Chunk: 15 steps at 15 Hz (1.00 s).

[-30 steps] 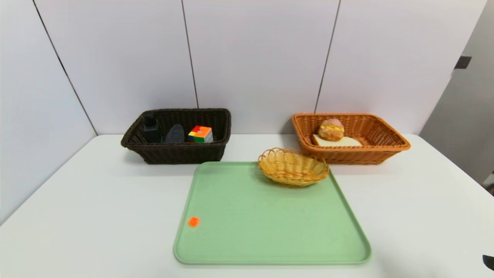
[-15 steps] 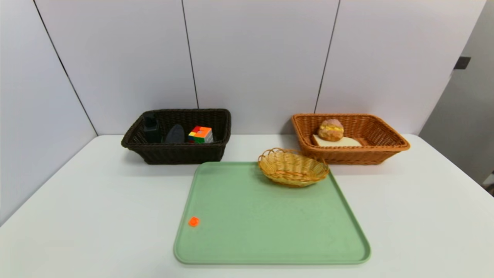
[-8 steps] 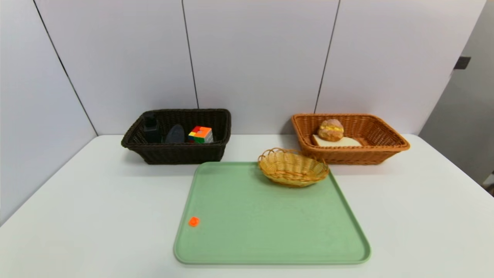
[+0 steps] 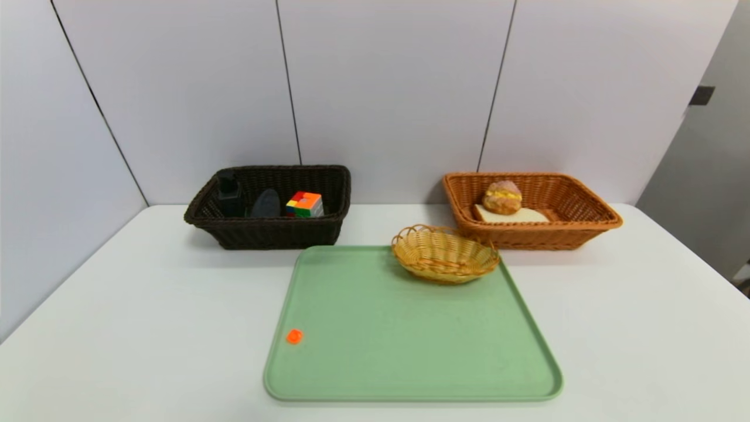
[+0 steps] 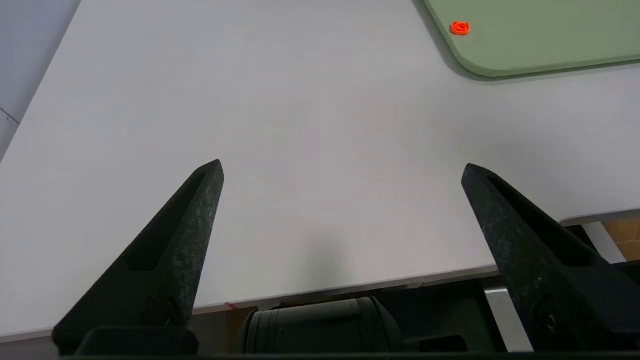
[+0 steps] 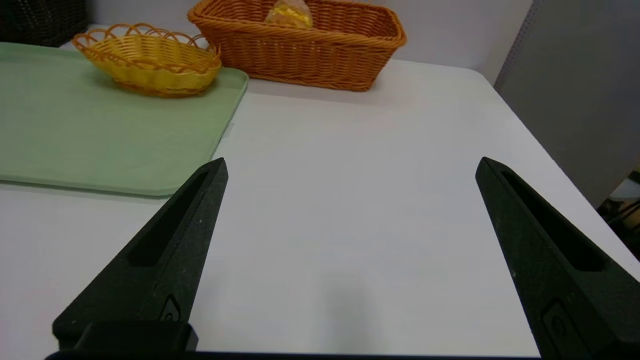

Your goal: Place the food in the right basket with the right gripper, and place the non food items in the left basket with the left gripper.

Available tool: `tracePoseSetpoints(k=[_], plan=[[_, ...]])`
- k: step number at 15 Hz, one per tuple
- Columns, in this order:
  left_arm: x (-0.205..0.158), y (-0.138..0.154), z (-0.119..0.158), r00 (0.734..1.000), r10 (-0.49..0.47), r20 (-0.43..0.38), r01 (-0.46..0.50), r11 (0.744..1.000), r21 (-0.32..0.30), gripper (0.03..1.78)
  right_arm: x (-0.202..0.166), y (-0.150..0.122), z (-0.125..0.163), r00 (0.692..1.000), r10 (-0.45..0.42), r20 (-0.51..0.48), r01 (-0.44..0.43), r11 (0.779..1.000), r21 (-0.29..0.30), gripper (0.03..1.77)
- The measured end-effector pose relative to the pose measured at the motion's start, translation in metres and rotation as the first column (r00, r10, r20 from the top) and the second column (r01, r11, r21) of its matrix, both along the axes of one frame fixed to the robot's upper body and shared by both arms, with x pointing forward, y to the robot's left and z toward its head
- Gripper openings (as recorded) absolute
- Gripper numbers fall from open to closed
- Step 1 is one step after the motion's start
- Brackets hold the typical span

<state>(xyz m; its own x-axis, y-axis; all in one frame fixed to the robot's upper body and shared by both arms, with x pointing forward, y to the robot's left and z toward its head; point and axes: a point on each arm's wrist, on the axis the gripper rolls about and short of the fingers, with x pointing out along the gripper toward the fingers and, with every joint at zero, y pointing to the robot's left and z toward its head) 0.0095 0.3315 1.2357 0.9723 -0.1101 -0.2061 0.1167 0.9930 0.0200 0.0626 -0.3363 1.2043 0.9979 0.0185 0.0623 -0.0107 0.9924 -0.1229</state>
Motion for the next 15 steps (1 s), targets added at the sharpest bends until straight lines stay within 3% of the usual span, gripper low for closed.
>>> tracePoseSetpoints(k=[1, 3, 6, 9, 15], plan=[[0.005, 0.0, -0.005, 1.0, 0.01, -0.006, -0.01, 1.0, 0.0, 1.69, 0.003, 0.0, -0.005, 1.0, 0.002, 0.028, -0.002, 1.0, -0.013, 1.71], [0.019, 0.0, -0.015, 1.0, 0.019, 0.013, -0.019, 1.0, 0.0, 1.69, 0.006, 0.001, -0.017, 0.999, 0.027, -0.035, -0.028, 0.999, -0.025, 1.71], [0.047, 0.001, -0.043, 0.996, 0.035, 0.078, -0.037, 0.999, 0.026, 1.69, 0.006, 0.001, -0.021, 0.998, 0.028, -0.06, -0.028, 1.0, 0.003, 1.71], [0.058, 0.001, -0.046, 0.966, 0.054, 0.253, -0.066, 0.997, 0.041, 1.69, 0.006, 0.001, -0.022, 0.998, 0.029, -0.062, -0.028, 0.999, 0.015, 1.71], [0.06, 0.002, -0.05, 0.967, 0.077, 0.242, -0.082, 0.997, 0.012, 1.69, 0.006, 0.0, -0.022, 0.998, 0.015, -0.062, -0.012, 0.999, 0.05, 1.71]])
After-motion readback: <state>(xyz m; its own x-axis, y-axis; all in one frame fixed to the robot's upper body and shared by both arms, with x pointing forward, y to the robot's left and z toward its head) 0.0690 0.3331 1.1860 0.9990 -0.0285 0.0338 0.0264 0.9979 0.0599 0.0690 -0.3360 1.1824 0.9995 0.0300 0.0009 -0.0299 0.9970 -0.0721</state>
